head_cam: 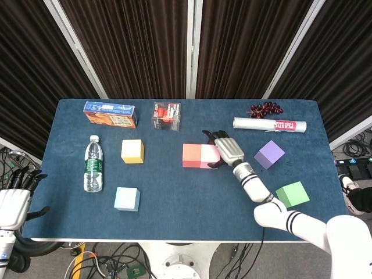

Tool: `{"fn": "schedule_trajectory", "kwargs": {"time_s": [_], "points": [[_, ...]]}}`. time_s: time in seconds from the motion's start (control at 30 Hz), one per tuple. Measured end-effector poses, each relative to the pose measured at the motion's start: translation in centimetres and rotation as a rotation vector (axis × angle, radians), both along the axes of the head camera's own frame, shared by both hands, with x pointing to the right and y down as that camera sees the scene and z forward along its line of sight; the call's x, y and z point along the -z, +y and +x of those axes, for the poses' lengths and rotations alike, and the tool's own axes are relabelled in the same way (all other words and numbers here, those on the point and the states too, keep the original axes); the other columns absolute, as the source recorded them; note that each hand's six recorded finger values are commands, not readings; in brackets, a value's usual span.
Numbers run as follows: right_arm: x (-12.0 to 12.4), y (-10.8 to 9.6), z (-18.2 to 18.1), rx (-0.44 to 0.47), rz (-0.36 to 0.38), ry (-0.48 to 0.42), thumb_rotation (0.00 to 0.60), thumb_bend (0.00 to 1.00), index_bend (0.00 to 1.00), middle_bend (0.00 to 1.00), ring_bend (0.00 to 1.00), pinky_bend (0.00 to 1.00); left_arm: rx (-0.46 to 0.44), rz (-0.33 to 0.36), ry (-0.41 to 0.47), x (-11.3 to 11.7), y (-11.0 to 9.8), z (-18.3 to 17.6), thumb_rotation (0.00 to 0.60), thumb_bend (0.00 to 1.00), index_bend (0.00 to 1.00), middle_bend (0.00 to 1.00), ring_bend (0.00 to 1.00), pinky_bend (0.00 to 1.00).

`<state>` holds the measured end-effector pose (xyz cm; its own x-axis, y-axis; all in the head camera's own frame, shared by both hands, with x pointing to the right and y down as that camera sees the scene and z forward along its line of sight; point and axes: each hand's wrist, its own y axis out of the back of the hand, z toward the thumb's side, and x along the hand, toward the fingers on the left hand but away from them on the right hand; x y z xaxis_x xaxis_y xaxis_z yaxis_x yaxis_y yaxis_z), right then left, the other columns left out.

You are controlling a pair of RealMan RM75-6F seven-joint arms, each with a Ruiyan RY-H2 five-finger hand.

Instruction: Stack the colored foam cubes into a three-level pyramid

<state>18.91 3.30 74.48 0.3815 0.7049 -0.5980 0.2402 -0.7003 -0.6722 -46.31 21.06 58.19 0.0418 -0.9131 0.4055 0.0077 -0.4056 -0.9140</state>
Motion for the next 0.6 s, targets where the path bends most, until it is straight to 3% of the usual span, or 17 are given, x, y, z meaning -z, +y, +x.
{"fn": "schedule_trajectory", "kwargs": {"time_s": [0.6], "points": [[-0.02, -0.4, -0.27, 0.021, 0.007, 0.017, 0.6, 0.15, 0.0, 0.4, 0.06, 0.0, -0.001, -0.003, -0.002, -0.03, -0.06, 0.06, 0.6, 0.0, 0.21, 0.15, 0.05, 0.08]]}}
